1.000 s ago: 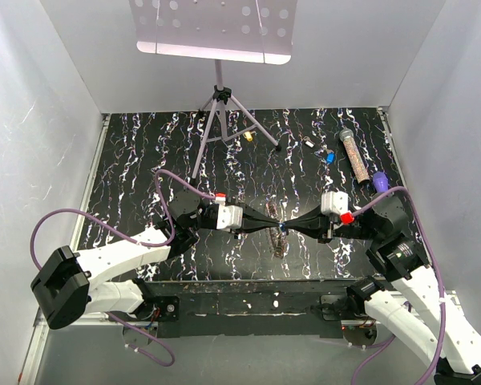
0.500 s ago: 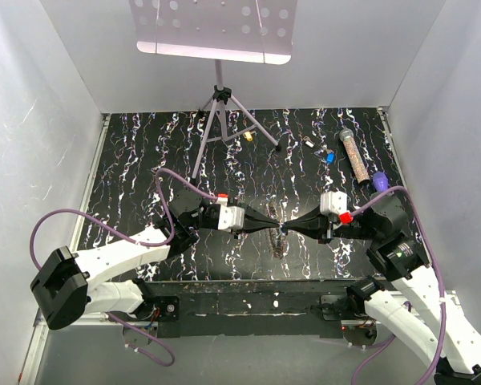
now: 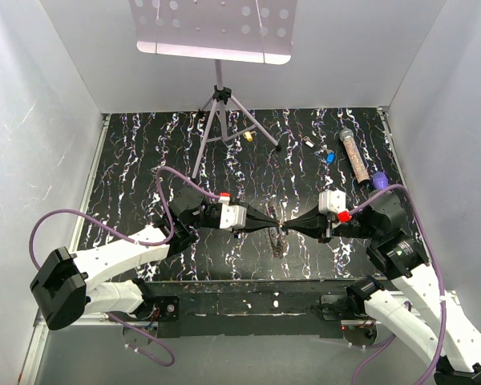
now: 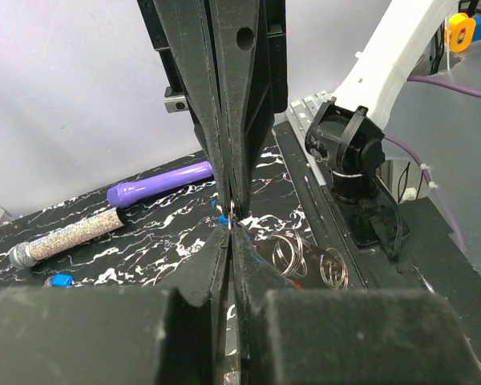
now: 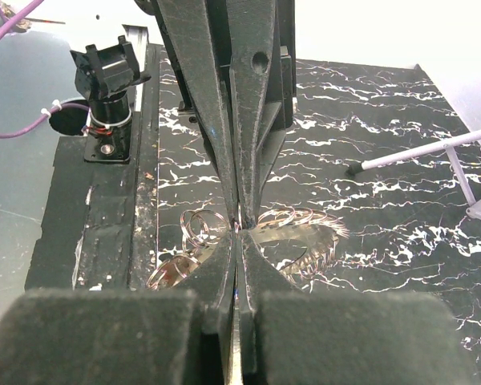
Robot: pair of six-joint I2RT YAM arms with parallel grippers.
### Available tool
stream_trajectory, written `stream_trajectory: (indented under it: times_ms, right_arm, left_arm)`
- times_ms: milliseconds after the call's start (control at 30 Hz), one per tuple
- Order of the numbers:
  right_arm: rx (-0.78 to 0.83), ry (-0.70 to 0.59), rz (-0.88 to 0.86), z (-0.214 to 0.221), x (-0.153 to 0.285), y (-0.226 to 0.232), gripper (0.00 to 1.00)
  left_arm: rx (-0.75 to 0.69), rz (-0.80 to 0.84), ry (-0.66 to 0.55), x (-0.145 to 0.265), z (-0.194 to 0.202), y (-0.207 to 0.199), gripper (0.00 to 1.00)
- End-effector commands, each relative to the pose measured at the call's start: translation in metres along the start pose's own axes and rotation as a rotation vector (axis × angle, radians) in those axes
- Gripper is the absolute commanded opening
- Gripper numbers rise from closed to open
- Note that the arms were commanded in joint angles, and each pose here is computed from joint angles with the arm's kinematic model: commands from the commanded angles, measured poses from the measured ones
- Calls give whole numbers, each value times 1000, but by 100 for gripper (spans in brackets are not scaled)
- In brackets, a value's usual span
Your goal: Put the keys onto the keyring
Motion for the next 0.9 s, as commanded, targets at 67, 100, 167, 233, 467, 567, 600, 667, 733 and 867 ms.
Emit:
stream_trajectory:
  times_ms: [67, 100, 167, 233, 467, 567, 600, 667, 733, 867]
  right_arm:
    - [136, -100, 35, -37, 1, -15, 1]
    - [133, -100, 32, -37, 1, -15, 1]
    - [133, -99, 35, -37, 1, -15, 1]
    - [134, -102, 34, -38, 1, -15, 1]
    - [115, -89, 24, -35, 0, -14, 1]
    - [104, -76, 14, -33, 1, -13, 1]
    - [102, -72, 12, -33, 1, -13, 1]
    - [97, -63, 12, -31, 1, -12, 1]
    - [96, -53, 14, -30, 2, -12, 1]
    - [115, -30, 2, -31, 6, -8, 1]
  left_arm:
    - [-5, 25, 18, -3, -5, -5, 0]
    - [-3, 25, 18, -3, -5, -5, 0]
    - [-5, 25, 18, -3, -5, -5, 0]
    - [-5, 25, 18, -3, -5, -5, 0]
    - [-5, 24, 16, -3, -6, -5, 0]
    - [-1, 22, 10, -3, -7, -5, 0]
    - [-2, 20, 9, -3, -6, -5, 0]
    - [-6, 19, 3, -2, -8, -6, 0]
    - [-7, 17, 2, -2, -9, -5, 0]
    - [-20, -5, 15, 0, -7, -4, 0]
Point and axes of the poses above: each gripper's point midway between its finger pads, its own x axis back along the fingers, its own y axis along the line the jaws close on, z = x × y, the point moved 10 cm from there along x, back along the fingers, and after that the axes turned 15 degrees about x, right-handed, at the moved point
